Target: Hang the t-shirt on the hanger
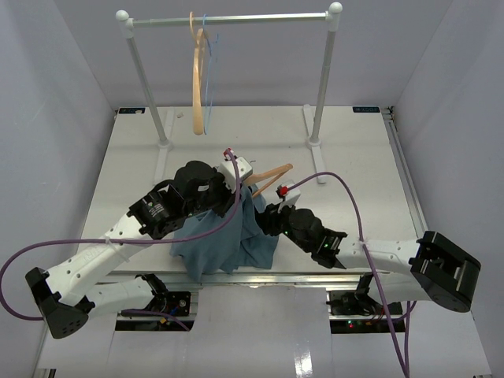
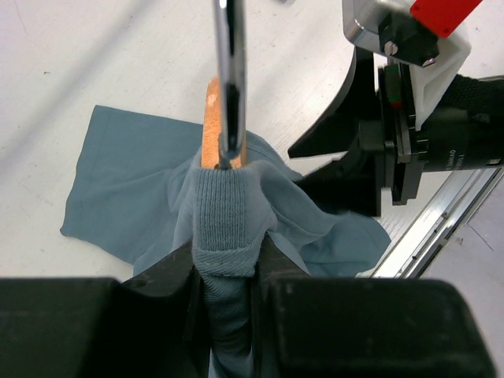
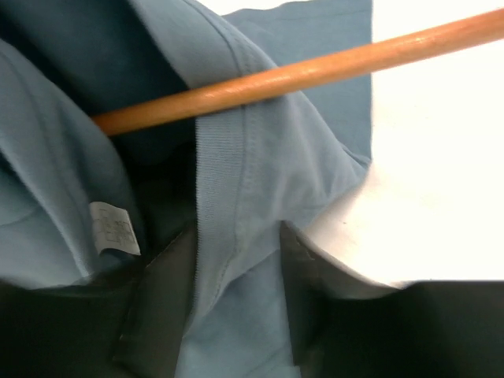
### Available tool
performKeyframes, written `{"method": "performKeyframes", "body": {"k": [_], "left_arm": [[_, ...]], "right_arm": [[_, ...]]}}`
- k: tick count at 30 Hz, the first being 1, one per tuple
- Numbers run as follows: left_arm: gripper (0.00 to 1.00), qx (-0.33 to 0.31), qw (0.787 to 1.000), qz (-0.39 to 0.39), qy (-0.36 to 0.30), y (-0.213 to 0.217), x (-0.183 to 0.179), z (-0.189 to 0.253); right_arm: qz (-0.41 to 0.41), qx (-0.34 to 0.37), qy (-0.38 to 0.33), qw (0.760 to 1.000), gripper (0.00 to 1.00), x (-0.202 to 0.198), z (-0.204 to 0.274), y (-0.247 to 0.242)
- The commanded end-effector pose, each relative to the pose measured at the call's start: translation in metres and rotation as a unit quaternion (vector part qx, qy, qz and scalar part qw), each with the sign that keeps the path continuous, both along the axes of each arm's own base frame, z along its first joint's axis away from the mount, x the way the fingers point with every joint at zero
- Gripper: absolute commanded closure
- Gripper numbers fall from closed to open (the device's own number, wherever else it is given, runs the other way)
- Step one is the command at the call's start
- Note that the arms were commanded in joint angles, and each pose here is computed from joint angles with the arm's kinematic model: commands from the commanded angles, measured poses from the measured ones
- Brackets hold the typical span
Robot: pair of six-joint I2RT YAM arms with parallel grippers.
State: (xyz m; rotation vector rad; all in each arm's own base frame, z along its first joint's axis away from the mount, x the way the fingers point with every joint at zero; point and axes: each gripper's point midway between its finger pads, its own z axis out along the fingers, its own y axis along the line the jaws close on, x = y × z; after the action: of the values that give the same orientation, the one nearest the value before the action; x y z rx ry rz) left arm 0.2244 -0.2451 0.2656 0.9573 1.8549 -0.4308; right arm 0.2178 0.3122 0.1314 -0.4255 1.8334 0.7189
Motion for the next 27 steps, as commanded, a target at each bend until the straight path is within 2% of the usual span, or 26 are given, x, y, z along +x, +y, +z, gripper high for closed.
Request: {"method": "performKeyframes", "body": {"k": [1,7,10,15,22,27], "left_arm": [[1.0,-0.066,0.997,0.004,-0.042,-0.001,-0.001,0.044],[1.0,-0.082,0.995,-0.027,-0.046,0.002,-0.018,0.051],[1.0,-0.096,0.992,-0.052,-0.055,0.007,-0.032,0.06],[1.0,-0.108,0.989,-0.084,-0.053,0.005,-0.046,0.062],[1.0,-0.059,0.993,-0.101,-0.031,0.01,-0.052,0.036],[1.0,-0.044,0.995,-0.084,-0.04,0.021,-0.05,0.035]], "right_arm": [[-0.041,0.039,-0.021,0.998,0.9,0.015,0.02,0.0],[-0.097,0.049,-0.01,0.994,0.92,0.045,0.014,-0.034],[-0.132,0.067,0.0,0.989,0.92,0.07,0.014,-0.068],[-0.145,0.067,-0.024,0.987,0.92,0.079,0.026,-0.089],[-0.179,0.081,-0.039,0.98,0.92,0.096,0.055,-0.12],[-0.186,0.097,-0.02,0.977,0.92,0.105,0.053,-0.149]]}}
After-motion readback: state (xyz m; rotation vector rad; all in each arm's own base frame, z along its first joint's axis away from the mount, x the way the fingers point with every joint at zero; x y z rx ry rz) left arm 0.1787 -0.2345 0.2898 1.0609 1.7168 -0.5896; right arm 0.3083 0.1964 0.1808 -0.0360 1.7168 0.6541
